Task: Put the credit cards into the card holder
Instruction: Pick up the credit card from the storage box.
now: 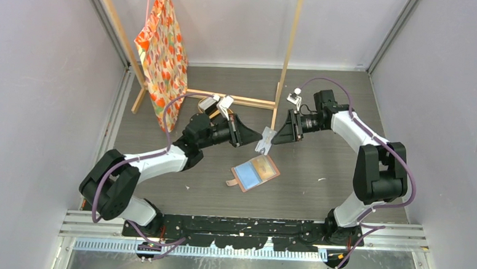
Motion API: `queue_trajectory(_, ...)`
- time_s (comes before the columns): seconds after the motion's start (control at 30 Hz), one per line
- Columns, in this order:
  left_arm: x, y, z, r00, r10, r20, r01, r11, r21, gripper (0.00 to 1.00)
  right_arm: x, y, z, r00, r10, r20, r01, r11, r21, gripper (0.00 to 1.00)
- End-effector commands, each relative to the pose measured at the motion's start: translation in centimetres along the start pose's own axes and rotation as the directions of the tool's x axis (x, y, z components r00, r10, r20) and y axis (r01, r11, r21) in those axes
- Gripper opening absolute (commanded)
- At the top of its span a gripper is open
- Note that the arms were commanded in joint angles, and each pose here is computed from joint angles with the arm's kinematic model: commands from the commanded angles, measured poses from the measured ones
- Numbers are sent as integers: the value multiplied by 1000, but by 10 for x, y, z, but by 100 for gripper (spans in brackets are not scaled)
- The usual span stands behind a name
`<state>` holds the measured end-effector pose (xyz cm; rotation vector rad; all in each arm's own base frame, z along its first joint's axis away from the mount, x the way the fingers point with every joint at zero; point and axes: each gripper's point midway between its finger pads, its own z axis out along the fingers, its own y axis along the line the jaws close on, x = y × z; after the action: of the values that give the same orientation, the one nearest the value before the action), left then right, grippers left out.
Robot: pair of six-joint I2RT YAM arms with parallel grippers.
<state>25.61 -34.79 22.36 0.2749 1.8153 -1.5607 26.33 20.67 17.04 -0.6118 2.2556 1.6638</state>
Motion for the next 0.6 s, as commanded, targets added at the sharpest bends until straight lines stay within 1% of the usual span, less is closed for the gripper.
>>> queue_trajectory(0.0, -22, -27, 5, 995, 8, 99, -18, 995, 97, 1, -11, 27, 1, 999, -36, 37, 39, 997, -73, 49)
queue_trajectory(0.17, -22, -28, 8, 994, -14, 110, 2, 994, 108, 1, -12, 43, 1, 998, -55, 36, 59, 991, -120, 43)
queue_trajectory(0.33, -18, -23, 9, 994, -22, 103, 12, 995, 98, 1, -5, 64, -4, 996, -90, 19, 92, 976, -198, 42)
queue_trajectory(0.37, -17, -23, 9, 995, -25, 102, 15, 995, 98, 1, -5, 69, -5, 994, -107, 17, 109, 971, -214, 40)
queue_trajectory(0.43, -16, -20, 10, 995, -30, 100, 21, 996, 91, 1, -4, 72, -7, 992, -124, 16, 125, 967, -224, 29)
queue_trajectory(0.53, -16, -19, 11, 994, -29, 102, 20, 996, 87, 0, -4, 68, -6, 991, -130, 10, 130, 970, -205, 4)
queue_trajectory(0.57, -16, -19, 10, 994, -25, 102, 16, 996, 87, 0, -3, 67, -6, 991, -132, 7, 131, 972, -197, 1)
